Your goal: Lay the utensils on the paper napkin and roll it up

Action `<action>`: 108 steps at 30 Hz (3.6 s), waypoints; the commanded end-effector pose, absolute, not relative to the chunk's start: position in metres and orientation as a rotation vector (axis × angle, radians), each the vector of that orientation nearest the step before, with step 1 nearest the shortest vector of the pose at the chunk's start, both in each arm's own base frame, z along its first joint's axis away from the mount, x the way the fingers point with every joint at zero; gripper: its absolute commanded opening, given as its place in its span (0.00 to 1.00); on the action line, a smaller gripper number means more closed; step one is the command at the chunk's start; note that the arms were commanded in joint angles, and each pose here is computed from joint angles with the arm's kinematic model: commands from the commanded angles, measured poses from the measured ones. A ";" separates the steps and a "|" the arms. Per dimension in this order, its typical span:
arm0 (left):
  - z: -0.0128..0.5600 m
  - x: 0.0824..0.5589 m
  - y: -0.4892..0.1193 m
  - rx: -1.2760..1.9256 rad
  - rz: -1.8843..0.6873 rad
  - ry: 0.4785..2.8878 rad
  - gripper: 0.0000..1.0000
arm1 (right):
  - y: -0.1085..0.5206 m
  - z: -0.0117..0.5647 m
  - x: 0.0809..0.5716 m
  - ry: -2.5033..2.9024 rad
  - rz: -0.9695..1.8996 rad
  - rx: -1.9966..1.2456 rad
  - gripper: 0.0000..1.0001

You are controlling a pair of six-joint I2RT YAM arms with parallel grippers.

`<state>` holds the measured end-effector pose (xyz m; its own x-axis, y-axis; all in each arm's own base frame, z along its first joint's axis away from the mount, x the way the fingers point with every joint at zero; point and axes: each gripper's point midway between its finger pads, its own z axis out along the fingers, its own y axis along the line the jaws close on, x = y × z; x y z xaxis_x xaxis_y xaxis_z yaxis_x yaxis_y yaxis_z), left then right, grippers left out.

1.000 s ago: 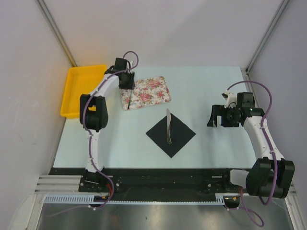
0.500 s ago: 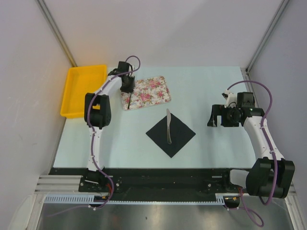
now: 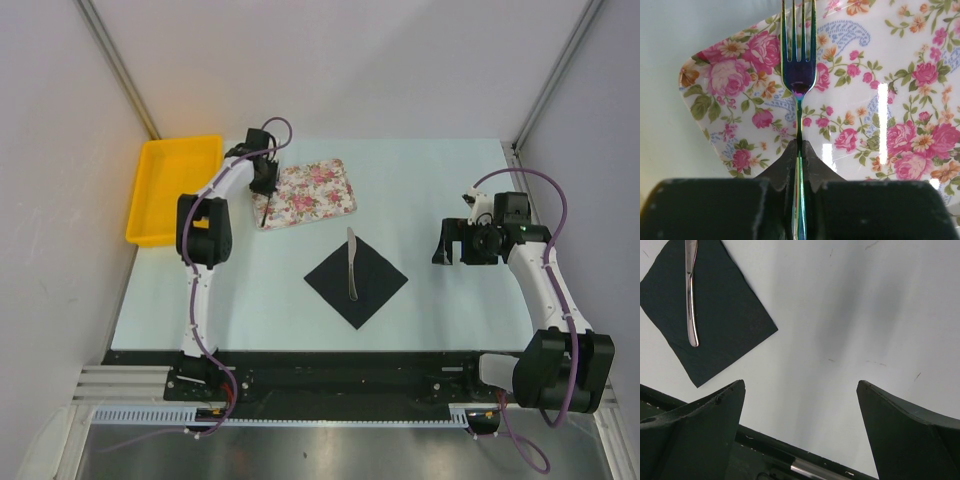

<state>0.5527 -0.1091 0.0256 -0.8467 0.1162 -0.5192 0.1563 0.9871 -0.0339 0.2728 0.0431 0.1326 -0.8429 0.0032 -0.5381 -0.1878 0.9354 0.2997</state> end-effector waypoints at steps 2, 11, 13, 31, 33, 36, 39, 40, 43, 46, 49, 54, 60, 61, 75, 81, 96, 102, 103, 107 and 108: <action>0.018 0.544 -0.108 0.187 -0.090 2.656 0.00 | 0.043 0.143 0.283 2.494 0.454 -0.141 1.00; 0.150 0.543 -0.125 -0.126 -0.258 2.403 0.00 | 0.043 0.149 0.285 2.479 0.452 -0.141 1.00; 0.161 0.530 -0.134 -0.165 -0.290 2.398 0.00 | 0.043 0.151 0.284 2.473 0.450 -0.143 1.00; 0.138 0.308 -0.307 -0.153 -0.700 2.582 0.00 | 0.041 0.153 0.280 2.465 0.440 -0.131 1.00; 0.130 0.306 -0.317 -0.158 -0.683 2.566 0.00 | 0.041 0.153 0.281 2.466 0.439 -0.127 1.00; 0.128 0.304 -0.337 -0.122 -0.632 2.558 0.00 | 0.039 0.151 0.281 2.473 0.441 -0.120 1.00; 0.109 0.305 -0.348 -0.129 -0.562 2.581 0.00 | 0.039 0.150 0.283 2.477 0.440 -0.113 1.00; 0.099 0.306 -0.354 -0.124 -0.533 2.596 0.00 | 0.038 0.150 0.283 2.476 0.443 -0.111 1.00; 0.083 0.315 -0.359 -0.169 -0.476 2.619 0.00 | 0.037 0.150 0.283 2.477 0.447 -0.102 1.00; 0.077 0.324 -0.366 -0.169 -0.459 2.613 0.00 | 0.036 0.149 0.283 2.475 0.454 -0.090 1.00; 0.080 0.334 -0.371 -0.152 -0.432 2.577 0.00 | 0.037 0.151 0.282 2.472 0.461 -0.087 1.00; 0.069 0.347 -0.372 -0.116 -0.357 2.564 0.00 | 0.036 0.150 0.280 2.475 0.466 -0.082 1.00; 0.062 0.348 -0.371 -0.106 -0.329 2.570 0.00 | 0.036 0.150 0.280 2.478 0.469 -0.078 1.00; 0.061 0.348 -0.371 -0.103 -0.327 2.571 0.00 | 0.036 0.151 0.280 2.475 0.468 -0.075 1.00; 0.039 0.332 -0.375 -0.045 -0.265 2.605 0.03 | 0.035 0.151 0.278 2.474 0.471 -0.073 1.00; 0.033 0.332 -0.369 -0.069 -0.228 2.610 0.03 | 0.035 0.149 0.279 2.477 0.474 -0.073 1.00; 0.043 0.333 -0.373 -0.049 -0.238 2.612 0.23 | 0.035 0.148 0.279 2.479 0.478 -0.075 1.00; 0.126 0.345 -0.376 -0.027 -0.344 2.467 0.36 | 0.037 0.149 0.281 2.479 0.494 -0.082 1.00; 0.142 0.346 -0.374 0.010 -0.348 2.437 0.40 | 0.038 0.150 0.282 2.474 0.496 -0.094 1.00; 0.210 0.344 -0.362 0.158 -0.391 2.297 0.73 | 0.042 0.166 0.286 2.424 0.507 -0.155 1.00; 0.235 0.338 -0.355 0.200 -0.416 2.250 0.78 | 0.043 0.172 0.289 2.407 0.503 -0.175 1.00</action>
